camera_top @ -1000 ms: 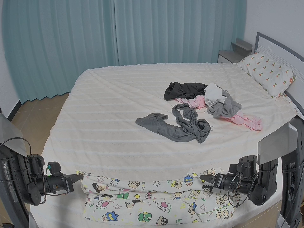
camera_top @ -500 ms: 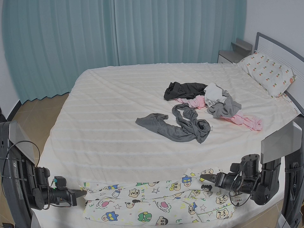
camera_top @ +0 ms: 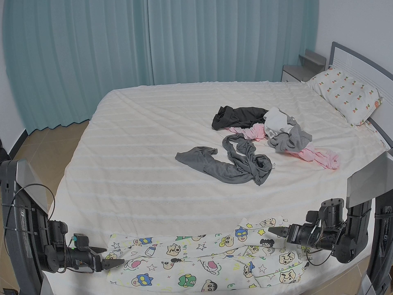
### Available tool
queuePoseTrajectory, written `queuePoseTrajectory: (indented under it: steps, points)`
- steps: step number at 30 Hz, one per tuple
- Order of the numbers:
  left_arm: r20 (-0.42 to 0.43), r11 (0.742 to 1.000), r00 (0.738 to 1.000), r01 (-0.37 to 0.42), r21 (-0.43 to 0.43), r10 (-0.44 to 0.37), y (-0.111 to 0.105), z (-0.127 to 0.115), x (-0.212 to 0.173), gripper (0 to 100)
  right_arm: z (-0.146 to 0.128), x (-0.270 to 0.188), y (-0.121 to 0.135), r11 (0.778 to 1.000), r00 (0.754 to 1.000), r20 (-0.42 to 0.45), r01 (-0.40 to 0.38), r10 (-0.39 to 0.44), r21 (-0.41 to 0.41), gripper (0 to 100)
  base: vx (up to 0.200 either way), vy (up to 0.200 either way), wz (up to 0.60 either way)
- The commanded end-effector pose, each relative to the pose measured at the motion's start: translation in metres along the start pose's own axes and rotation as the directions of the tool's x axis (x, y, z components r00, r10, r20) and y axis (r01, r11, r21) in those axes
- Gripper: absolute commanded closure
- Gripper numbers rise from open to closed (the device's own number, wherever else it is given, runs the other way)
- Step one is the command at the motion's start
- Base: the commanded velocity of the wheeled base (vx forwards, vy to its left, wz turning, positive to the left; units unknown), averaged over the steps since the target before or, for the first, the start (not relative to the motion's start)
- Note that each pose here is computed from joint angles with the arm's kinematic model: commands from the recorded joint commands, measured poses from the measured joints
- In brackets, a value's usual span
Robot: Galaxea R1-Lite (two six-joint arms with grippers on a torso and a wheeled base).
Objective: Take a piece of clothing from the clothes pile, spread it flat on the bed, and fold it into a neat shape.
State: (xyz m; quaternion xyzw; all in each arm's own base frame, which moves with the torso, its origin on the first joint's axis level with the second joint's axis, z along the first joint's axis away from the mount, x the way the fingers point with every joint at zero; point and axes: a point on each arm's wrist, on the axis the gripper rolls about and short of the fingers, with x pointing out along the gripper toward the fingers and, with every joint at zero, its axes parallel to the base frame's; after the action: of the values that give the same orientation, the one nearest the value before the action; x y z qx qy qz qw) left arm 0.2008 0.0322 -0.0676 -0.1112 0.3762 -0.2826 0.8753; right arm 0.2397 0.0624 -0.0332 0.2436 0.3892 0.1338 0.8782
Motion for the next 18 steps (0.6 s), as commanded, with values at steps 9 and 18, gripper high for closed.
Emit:
queuePoseTrajectory:
  steps: [9,18]
  points:
    - [0.015,0.998,1.000,0.003,-0.058,-0.002,0.002,-0.003,-0.007,0,0.000,0.027,-0.013,0.999,0.999,-0.036,0.038,-0.038,-0.004,0,0.000,0.000,0.00]
    - [0.018,0.998,1.000,0.002,-0.056,-0.001,0.002,-0.002,-0.007,0,0.006,0.044,-0.012,0.999,0.997,-0.067,0.044,-0.044,-0.005,0,0.000,0.000,0.00]
